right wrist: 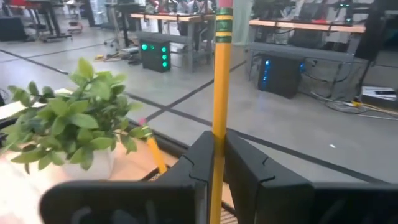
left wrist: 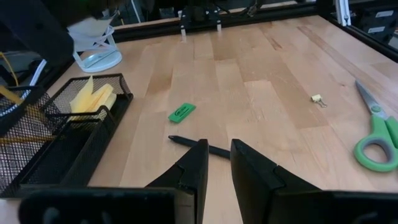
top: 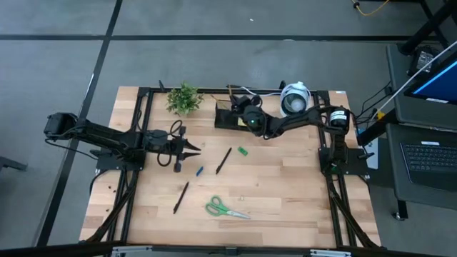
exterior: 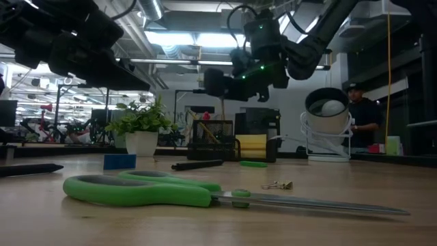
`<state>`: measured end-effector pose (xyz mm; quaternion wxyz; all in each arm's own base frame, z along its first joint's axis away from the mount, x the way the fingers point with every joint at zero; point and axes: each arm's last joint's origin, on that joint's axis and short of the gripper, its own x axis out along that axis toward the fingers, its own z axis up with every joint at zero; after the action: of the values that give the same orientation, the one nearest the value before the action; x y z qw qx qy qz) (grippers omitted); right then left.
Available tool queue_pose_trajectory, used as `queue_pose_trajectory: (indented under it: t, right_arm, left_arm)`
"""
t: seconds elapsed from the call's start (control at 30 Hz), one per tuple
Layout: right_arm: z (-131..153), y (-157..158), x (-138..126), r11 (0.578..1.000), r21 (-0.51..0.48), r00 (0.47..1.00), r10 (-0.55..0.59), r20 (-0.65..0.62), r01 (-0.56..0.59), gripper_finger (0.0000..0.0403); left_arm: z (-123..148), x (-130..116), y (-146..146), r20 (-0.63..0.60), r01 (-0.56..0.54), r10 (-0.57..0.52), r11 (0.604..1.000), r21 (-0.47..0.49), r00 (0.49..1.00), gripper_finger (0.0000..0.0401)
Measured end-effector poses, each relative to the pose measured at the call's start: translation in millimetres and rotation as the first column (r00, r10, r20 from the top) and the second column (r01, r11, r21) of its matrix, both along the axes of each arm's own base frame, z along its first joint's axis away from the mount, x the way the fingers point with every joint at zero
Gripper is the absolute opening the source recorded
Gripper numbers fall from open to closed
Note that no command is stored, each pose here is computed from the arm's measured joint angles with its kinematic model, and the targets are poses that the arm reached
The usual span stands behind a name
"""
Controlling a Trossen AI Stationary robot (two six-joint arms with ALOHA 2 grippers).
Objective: Pick and place office supplies into organizer
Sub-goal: Put the yellow pencil into the black organizer, then put the blue eraser into the black organizer
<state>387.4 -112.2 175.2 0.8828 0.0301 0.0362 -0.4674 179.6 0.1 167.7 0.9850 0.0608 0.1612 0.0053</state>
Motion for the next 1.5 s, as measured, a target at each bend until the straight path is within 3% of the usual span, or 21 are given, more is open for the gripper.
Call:
queue_pose_trajectory:
  t: [0.3, 0.7, 1.1, 1.27, 1.5]
  right_arm:
    - [-15, 0, 6, 0.998, 0.008, 0.998, 0.067, 0.003, -0.067, 0.0037]
    - [-14, 0, 7, 0.994, 0.007, 0.994, 0.106, 0.007, -0.106, 0.0038]
    - [-14, -3, 7, 0.990, 0.015, 0.990, 0.142, 0.014, -0.142, 0.0092]
    - [-8, -1, 8, 0.989, -0.016, 0.987, 0.150, 0.064, -0.149, 0.0104]
    - [15, 15, 8, 0.978, -0.097, 0.982, 0.190, 0.021, -0.187, 0.0100]
  left_arm:
    - [2, 1, 0, 0.022, 0.000, 0.000, 1.000, -0.002, 1.000, 0.0063]
    - [2, 1, 0, 0.023, 0.000, 0.000, 1.000, -0.001, 1.000, 0.0063]
    - [3, 1, 0, 0.029, -0.007, 0.008, 1.000, -0.024, 1.000, 0.0063]
    - [3, 1, 0, 0.028, 0.003, -0.003, 1.000, 0.008, 1.000, 0.0063]
    - [3, 1, 0, 0.030, 0.008, -0.008, 1.000, 0.024, 1.000, 0.0063]
